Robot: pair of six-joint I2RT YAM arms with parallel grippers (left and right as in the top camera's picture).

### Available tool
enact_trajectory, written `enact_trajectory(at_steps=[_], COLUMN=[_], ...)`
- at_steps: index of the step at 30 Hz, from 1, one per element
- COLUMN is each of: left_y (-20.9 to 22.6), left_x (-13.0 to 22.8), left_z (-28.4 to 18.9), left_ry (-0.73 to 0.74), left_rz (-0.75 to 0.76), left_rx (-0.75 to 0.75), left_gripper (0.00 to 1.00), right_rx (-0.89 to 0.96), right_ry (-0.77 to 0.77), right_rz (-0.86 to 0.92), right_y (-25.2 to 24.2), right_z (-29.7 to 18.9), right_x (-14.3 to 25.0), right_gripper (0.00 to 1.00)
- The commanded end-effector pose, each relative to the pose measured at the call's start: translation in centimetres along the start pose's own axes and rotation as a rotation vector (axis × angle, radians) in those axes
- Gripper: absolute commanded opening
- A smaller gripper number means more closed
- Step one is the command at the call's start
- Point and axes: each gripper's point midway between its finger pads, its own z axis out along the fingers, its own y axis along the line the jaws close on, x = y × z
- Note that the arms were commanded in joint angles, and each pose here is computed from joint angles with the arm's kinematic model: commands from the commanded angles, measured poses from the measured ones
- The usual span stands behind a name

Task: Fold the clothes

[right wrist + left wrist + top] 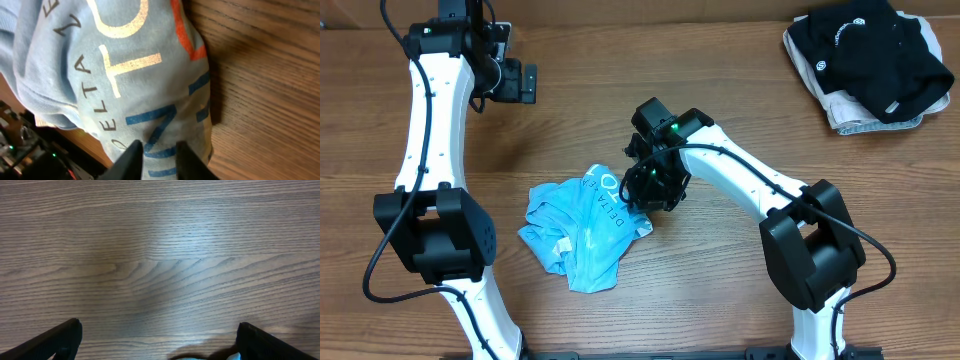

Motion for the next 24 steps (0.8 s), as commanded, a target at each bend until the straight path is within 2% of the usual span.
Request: enact_trajectory(at_steps=[1, 2, 3, 8, 19, 20, 24], left_y=[0.0, 0.0, -0.1, 0.0, 0.4, 0.5, 0.5], left_x=[-0.2, -0.2, -0.2, -0.2, -0.1, -0.1, -0.1], left_z=[0.3, 0.3, 0.3, 0.3, 0.3, 0.3, 0.4], left_ry=[-0.001, 0.0, 0.0, 0.0, 0.004, 0.005, 0.005], left_rz=[-0.012, -0.012, -0.011, -0.012, -0.008, -0.008, -0.008], left_rx=[0.009, 0.009, 0.009, 0.01, -0.018, -0.02, -0.02], left_gripper=[1.0, 1.0, 1.0, 1.0, 1.0, 1.0, 1.0], right_rx=[-0.008, -0.005, -0.003, 0.0, 0.011, 0.013, 0.023], right_ry=[0.037, 0.043, 0.048, 0.055, 0.087, 0.09, 0.093], right_rz=[0.014, 0.018, 0.021, 0.024, 0.018, 0.017, 0.012], right_y=[-0.1, -0.2, -0.2, -0.3, 0.0, 0.0, 0.1], right_z=[0.6, 0.5, 0.5, 0.7, 1.4, 1.4, 1.5], right_x=[0.7, 0.8, 1.0, 1.1, 1.9, 2.0, 2.1], right_gripper=[0.29, 0.36, 0.4, 0.45, 0.43, 0.4, 0.15])
